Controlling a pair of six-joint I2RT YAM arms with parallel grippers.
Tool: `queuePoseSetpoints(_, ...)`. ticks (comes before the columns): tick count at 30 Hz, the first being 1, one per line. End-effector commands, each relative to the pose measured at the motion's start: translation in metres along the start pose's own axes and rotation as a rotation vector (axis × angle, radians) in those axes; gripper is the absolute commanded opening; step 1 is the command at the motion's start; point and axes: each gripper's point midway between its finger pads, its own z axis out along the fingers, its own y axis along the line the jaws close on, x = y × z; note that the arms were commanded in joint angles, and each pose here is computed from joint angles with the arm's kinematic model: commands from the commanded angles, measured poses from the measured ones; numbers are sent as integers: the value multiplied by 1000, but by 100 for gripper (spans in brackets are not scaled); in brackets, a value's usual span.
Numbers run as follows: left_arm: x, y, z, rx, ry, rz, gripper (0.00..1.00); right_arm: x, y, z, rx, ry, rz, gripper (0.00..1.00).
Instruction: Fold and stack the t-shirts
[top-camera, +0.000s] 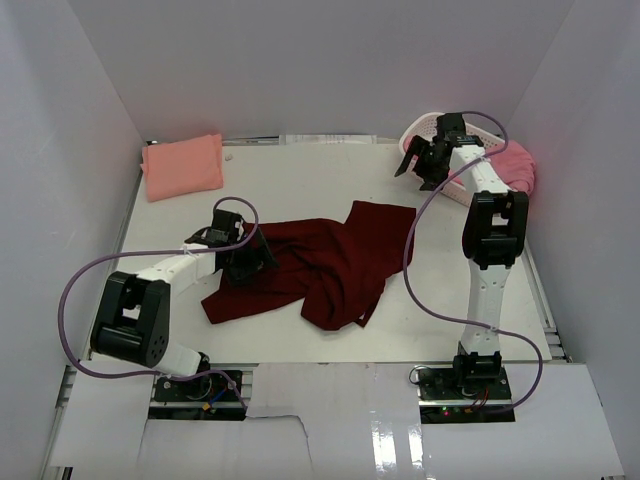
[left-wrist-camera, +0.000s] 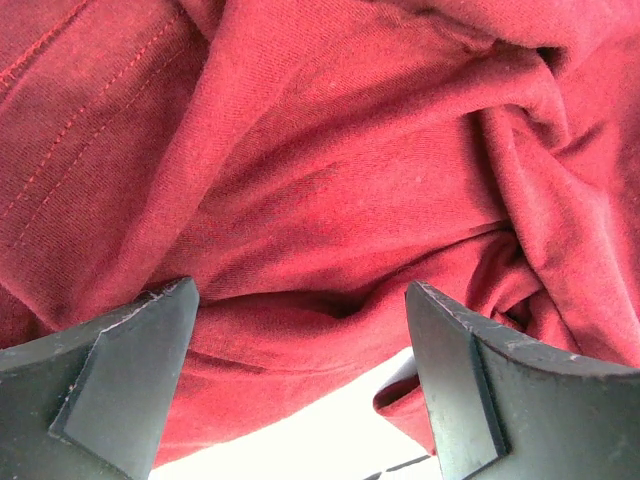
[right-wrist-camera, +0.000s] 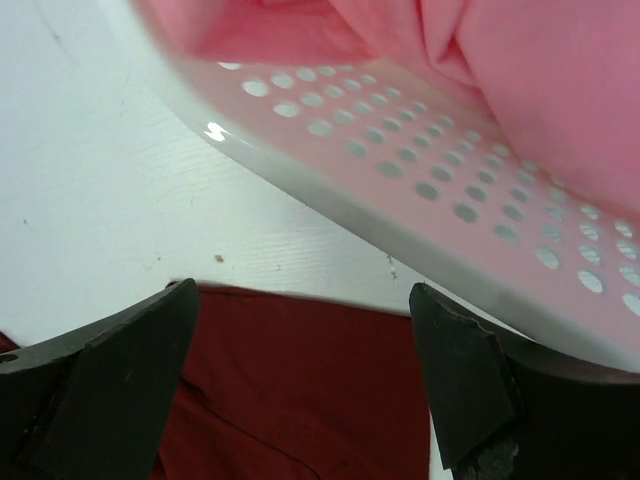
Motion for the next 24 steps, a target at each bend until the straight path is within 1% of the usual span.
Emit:
queuePoseSetpoints(1, 16, 14, -1, -65, 74, -20, 97, -19, 28, -31, -75, -100, -164, 91)
queuePoseSetpoints(3, 14, 12, -1, -59, 71, -14, 96, -15, 32, -40, -96, -85, -198, 91)
queuePoseSetpoints(5, 9, 8, -3, -53, 53, -3, 96, 0, 46, -48, -146, -43, -226, 91)
queuePoseSetpoints(6, 8, 7, -4, -56, 52, 4, 96, 4, 56, -61, -158, -50, -249, 91)
queuePoseSetpoints(7, 6, 7, -4, -57, 47, 8, 96, 24, 66, -60, -160, -18, -303, 91)
queuePoseSetpoints(8, 3, 5, -5, -59, 40, 15, 96, 33, 67, -65, -115, -18, -333, 91)
queuePoseSetpoints(9, 0, 5, -5, -62, 36, 23, 96, 54, 81, -74, -111, -9, -399, 90)
queuePoseSetpoints(10, -3, 3, -6, -61, 29, 29, 96, 65, 85, -77, -95, -3, -432, 90)
queuePoseSetpoints(11, -4, 3, -7, -65, 28, 33, 96, 68, 81, -80, -28, -25, -453, 90)
queuePoseSetpoints(13, -14, -4, -9, -60, 11, 50, 96, 76, 77, -88, 48, -42, -486, 90)
queuePoseSetpoints(14, -17, -6, -10, -57, 8, 54, 96, 77, 66, -87, 101, -47, -499, 90)
queuePoseSetpoints(18, -31, -17, -17, -44, -20, 79, 96, 69, 53, -77, 170, -71, -553, 91)
queuePoseSetpoints(19, -36, -21, -19, -42, -33, 89, 96, 70, 45, -75, 213, -52, -550, 91)
queuePoseSetpoints(20, -37, -20, -21, -48, -32, 91, 96, 65, 34, -76, 291, -60, -515, 90)
queuePoseSetpoints(21, -39, -21, -22, -52, -38, 95, 96, 61, 32, -73, 321, -52, -494, 90)
queuePoseSetpoints(22, -41, -23, -25, -46, -45, 104, 96, 67, 20, -76, 366, -12, -464, 90)
queuePoseSetpoints(24, -41, -23, -27, -48, -46, 112, 97, 77, 3, -76, 426, 8, -391, 90)
